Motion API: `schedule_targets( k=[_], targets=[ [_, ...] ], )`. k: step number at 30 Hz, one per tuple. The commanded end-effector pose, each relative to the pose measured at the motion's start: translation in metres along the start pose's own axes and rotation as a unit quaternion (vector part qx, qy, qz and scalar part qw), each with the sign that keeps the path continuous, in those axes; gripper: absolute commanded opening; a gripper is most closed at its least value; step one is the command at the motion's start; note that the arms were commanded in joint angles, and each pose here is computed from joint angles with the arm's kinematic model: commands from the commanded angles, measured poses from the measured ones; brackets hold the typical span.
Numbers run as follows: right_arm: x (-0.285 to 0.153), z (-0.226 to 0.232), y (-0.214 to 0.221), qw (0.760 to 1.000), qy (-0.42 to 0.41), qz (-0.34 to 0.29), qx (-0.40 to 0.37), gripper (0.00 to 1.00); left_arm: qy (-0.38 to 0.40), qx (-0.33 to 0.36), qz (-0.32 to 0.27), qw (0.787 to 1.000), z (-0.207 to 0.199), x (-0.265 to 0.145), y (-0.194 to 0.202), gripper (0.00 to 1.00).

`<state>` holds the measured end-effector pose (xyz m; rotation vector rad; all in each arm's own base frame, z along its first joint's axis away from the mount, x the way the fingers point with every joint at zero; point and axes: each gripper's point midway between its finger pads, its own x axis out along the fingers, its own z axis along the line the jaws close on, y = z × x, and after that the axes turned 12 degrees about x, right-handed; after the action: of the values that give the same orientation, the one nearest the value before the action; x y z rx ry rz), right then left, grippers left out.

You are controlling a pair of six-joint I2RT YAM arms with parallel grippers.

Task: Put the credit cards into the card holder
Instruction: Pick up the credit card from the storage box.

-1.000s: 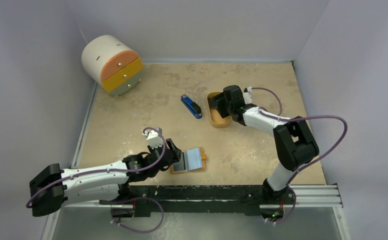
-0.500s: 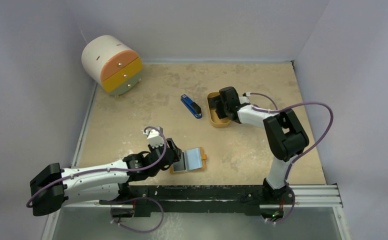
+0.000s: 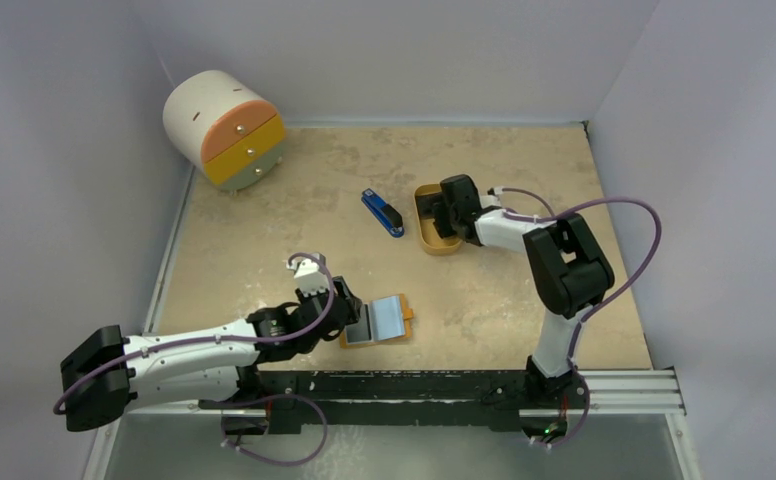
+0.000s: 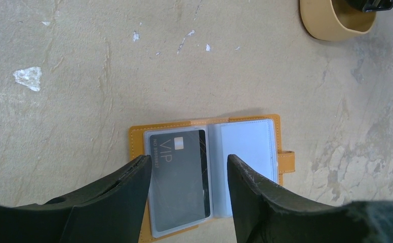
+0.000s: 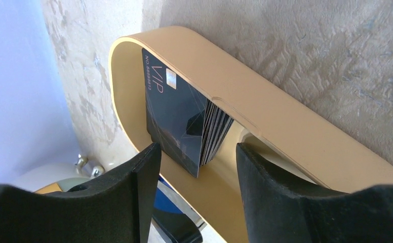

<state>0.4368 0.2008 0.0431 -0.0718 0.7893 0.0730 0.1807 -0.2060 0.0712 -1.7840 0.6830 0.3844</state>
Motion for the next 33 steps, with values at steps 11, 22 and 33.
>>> schedule_targets(
  k=[11, 22, 33],
  targets=[
    [0.005, 0.005, -0.007, 1.000, -0.006, -0.007, -0.010, 0.50, 0.005, -0.007, -0.019, 1.000, -0.011, -0.001, -0.016, 0.55],
    [0.006, -0.003, -0.004, 1.000, -0.001, 0.003, -0.019, 0.43, 0.006, -0.013, -0.018, 1.000, -0.010, -0.002, -0.014, 0.54],
    [0.007, -0.010, -0.004, 1.000, 0.009, 0.006, -0.024, 0.39, 0.005, -0.019, -0.018, 1.000, -0.007, -0.002, -0.012, 0.53]
  ],
)
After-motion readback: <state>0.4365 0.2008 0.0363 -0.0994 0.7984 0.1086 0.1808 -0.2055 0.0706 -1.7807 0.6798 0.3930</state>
